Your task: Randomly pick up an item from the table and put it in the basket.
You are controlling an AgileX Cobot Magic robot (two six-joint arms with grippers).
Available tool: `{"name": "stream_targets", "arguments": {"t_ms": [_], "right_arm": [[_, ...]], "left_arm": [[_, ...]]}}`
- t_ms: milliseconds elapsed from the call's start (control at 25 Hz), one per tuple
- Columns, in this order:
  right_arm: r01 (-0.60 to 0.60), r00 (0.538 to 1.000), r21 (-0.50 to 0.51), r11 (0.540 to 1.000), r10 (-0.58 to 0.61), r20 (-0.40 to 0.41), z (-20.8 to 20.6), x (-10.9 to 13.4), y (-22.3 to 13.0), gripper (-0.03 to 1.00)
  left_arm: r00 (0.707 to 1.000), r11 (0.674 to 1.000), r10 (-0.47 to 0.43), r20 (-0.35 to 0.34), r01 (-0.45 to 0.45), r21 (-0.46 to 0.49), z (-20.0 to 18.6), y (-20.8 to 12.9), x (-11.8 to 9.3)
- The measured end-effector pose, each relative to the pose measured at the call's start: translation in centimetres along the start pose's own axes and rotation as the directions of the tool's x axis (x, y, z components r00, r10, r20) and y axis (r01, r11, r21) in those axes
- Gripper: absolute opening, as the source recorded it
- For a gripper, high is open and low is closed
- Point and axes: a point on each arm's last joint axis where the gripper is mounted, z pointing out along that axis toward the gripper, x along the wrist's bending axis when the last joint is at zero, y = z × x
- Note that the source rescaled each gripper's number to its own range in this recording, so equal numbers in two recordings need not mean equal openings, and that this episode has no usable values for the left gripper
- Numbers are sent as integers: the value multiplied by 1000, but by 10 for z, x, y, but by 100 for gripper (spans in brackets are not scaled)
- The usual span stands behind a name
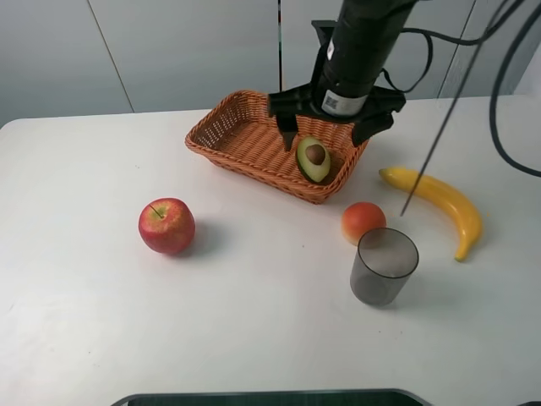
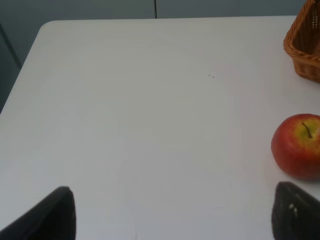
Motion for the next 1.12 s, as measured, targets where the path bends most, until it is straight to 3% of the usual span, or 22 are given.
{"name": "stream_targets", "arguments": {"t_ms": [280,560,880,1120], "right_arm": [[-158,987,12,987,158,12,-32,-69,-49,100],[-316,948,-97,944,318,12,-80,-135,-113,100],[-270,962,-314,910,269,-48,-144,-150,-173,100],[-136,987,-454,881,161,18,-175,-158,-217,100]], "left_arm": [[1000,1000,0,0,0,0,0,0,0],[1000,1000,0,0,0,0,0,0,0],[1000,1000,0,0,0,0,0,0,0],[1000,1000,0,0,0,0,0,0,0]]}}
